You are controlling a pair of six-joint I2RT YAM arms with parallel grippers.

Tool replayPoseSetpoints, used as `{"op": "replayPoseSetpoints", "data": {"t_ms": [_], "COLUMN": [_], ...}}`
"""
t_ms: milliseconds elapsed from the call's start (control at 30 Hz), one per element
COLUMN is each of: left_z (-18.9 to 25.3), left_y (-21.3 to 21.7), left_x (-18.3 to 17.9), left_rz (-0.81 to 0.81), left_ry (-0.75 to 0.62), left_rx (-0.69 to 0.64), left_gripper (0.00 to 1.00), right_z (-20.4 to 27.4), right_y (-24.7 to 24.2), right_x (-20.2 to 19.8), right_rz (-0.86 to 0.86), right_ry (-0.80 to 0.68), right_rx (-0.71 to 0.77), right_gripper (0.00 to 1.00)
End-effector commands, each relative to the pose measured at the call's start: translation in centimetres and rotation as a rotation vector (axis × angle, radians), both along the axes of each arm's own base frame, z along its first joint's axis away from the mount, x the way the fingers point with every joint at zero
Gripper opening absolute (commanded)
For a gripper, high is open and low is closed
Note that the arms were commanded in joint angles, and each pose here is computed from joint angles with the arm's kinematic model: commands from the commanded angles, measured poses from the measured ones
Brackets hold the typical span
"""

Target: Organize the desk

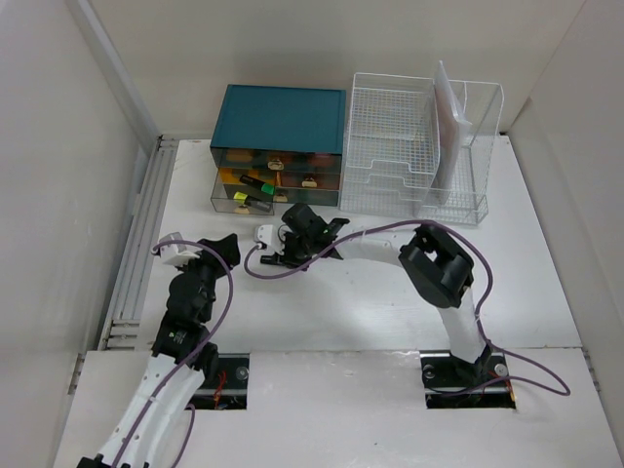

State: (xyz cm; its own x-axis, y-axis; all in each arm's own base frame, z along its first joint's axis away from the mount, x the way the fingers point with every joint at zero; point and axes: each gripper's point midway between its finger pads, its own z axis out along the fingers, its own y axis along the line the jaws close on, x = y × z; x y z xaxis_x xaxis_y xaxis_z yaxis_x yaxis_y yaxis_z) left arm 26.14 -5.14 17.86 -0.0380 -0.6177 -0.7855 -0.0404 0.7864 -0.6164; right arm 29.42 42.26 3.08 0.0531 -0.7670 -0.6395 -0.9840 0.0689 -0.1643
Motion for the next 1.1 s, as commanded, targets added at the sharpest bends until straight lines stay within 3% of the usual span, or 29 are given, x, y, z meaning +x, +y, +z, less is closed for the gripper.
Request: {"op": "replayPoseSetpoints", "data": {"t_ms": [0,33,167,300,367,600,867,1067], "left_z": [0.8,0.8,0.8,0.0,-0.6,-0.7,-0.2,0.5], "left_y": [-0.1,-0.1,0.0,0.2,0.2,-0.2,-0.8,-1.6], "left_x": [-0.1,-0.1,-0.1,0.4,1.0,3.1,5.1,6.5], "left_rz": [-0.01,-0.01,-0.001,0.019,0.028,0.037,0.035,0.011], "left_ry": [-0.039,-0.039,-0.039,-0.024,-0.001,0.039,0.045,0.04], "left_rx": [0.001,0.001,0.001,0.007,0.015,0.048,0.059,0.068], "left_gripper": [0.61,0.61,0.61,0.61,0.61,0.61,0.62,0.62], "right_z": [-0.4,-1.0,-1.0,2.8,8.0,17.4,22.9,24.1], "right_y": [0.2,-0.1,-0.4,-0.3,-0.2,-1.5,-1.9,-0.1], "right_x": [0.5,0.2,-0.2,-0.2,0.6,2.9,5.9,9.4], "right_rz": [-0.022,-0.022,-0.022,-0.022,-0.042,-0.131,-0.23,-0.265], "right_ry": [0.004,0.018,0.037,-0.002,-0.082,-0.292,-0.476,-0.536], "right_rx": [-0.021,-0.041,-0.043,0.01,0.08,0.171,0.229,0.265], "right_gripper": [0.42,0.32,0.11,0.05,0.04,0.04,0.04,0.04]}}
